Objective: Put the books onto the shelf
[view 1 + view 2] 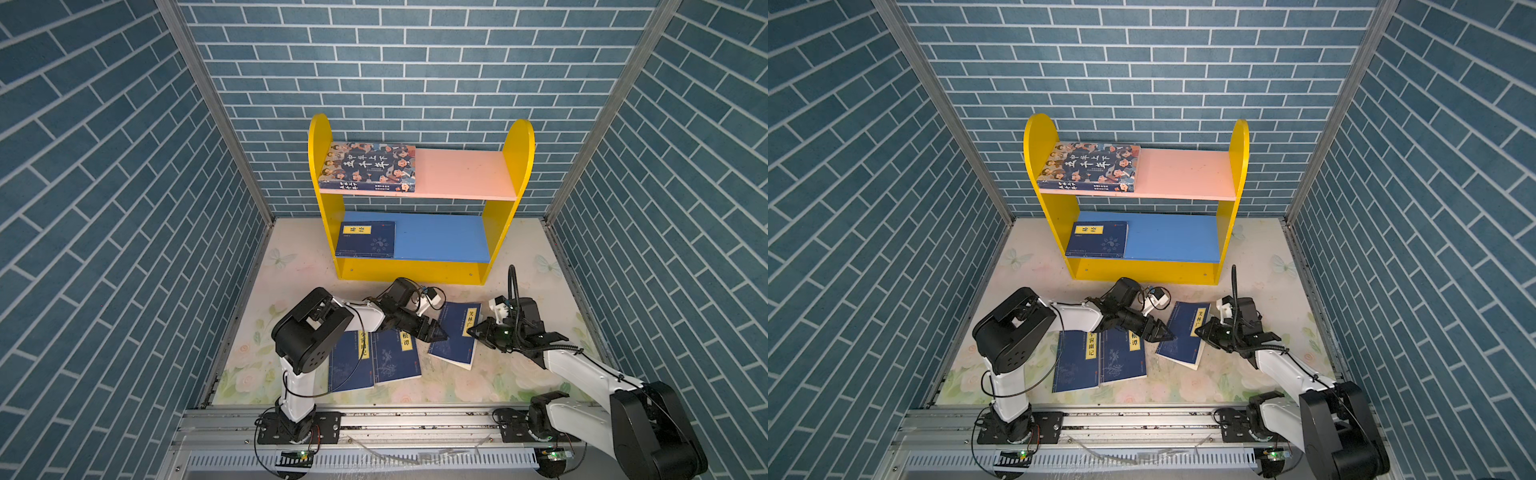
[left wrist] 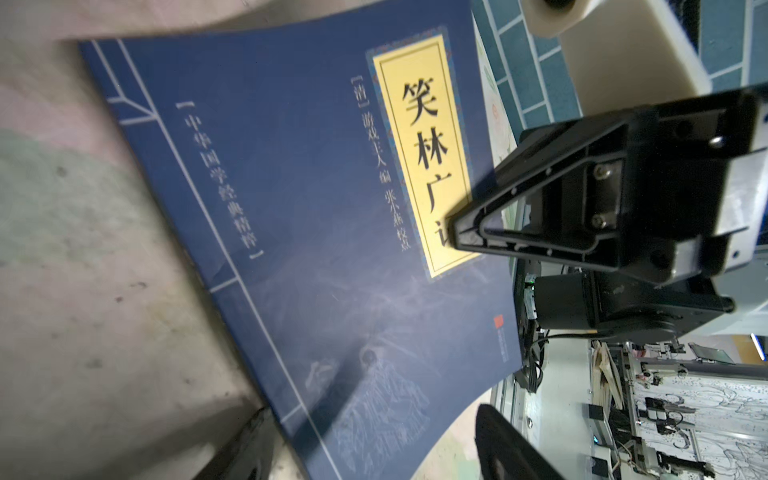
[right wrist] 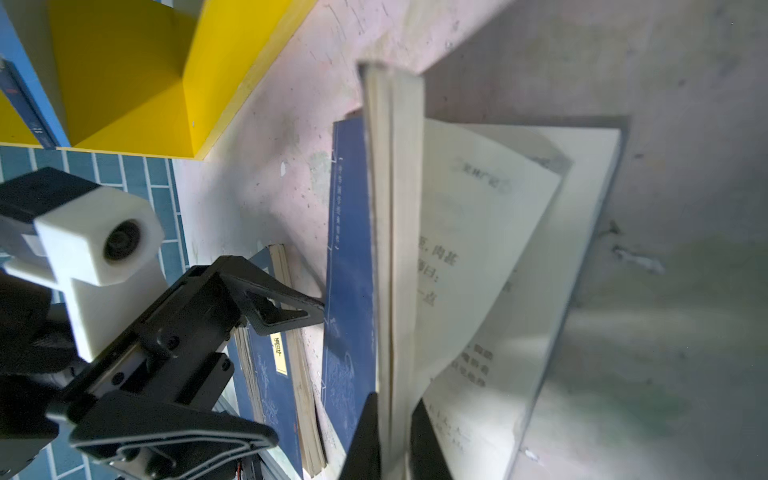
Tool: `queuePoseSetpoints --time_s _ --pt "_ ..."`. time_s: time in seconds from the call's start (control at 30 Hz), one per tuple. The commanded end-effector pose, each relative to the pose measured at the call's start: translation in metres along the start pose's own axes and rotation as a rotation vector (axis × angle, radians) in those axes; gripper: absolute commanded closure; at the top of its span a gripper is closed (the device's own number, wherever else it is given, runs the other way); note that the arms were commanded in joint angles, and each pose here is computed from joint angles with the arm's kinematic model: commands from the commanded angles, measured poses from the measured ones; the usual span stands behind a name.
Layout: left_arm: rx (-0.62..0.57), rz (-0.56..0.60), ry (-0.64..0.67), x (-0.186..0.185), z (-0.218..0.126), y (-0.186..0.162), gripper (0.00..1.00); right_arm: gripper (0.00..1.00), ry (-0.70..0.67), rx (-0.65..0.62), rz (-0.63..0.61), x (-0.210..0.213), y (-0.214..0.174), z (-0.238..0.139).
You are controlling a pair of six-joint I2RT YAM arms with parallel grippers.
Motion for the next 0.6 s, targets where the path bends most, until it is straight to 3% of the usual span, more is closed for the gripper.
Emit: queuePoseSetpoints --time_s 0.0,0.33,0.57 --pt "0.022 0.064 -0.01 -0.014 -0.014 -0.007 0.21 1.0 0.046 -0.019 -0.036 0.014 0.004 -0.007" --pt "-0.107 0.163 -0.077 -0.052 -0.097 0.033 0.21 1.0 0.187 -0.023 -0.163 0.062 0.014 -0.036" --pt "-0.167 0.212 -0.077 -0.062 -0.127 0.039 0.21 1.0 0.26 -0.032 -0.284 0.097 0.021 -0.062"
Point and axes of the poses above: each gripper's point midway between its finger pads, its own z axis out along the fingers, its own x axis along the line the jaws close on, y = z × x, the point moved 2 cm from there along -z, back along the fingers, and after that the axes turned 8 degrees about -z, right-handed, at the moved point
